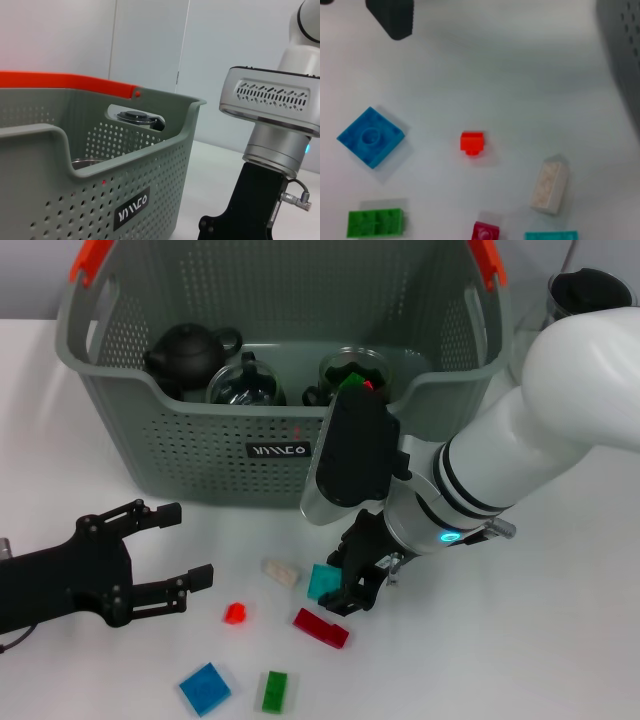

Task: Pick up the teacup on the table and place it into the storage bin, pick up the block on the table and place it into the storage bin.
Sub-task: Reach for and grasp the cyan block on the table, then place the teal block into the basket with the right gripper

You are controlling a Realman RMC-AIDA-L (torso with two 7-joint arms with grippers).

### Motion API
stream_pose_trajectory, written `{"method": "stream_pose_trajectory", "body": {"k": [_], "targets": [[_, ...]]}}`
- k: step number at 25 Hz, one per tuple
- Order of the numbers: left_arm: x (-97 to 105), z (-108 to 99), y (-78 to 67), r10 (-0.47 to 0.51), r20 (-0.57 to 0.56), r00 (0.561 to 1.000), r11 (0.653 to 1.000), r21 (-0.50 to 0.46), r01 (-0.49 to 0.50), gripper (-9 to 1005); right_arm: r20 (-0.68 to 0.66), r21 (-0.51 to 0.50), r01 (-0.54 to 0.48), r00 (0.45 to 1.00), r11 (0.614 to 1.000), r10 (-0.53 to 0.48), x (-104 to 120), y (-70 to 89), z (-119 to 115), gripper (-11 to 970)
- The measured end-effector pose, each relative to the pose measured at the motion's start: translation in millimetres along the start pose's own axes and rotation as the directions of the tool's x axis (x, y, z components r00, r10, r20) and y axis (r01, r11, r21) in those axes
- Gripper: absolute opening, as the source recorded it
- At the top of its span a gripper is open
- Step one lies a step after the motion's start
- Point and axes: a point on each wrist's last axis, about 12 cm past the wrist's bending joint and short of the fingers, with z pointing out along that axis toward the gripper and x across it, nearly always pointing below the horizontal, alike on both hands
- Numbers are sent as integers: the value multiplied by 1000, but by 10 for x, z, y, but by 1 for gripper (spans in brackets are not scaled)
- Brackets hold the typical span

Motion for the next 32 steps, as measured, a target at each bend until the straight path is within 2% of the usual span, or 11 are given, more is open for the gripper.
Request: {"method": "stream_pose_trajectory", "body": {"k": [24,29,32], "targets": [[8,-4,-6,-3,0,1000,1000,0,3,877,-14,-12,17,1000,1000,-17,-19,33,-9,446],[7,-9,-11,-3,2,1000,1000,1,3,877,-9,-33,15,1000,999,-15,-27,34,-114,430],[8,-12,-14,-4,4,1000,1000,-1,4,877,1,-54,8,1000,999,-8,-32,22,-277,430]]}}
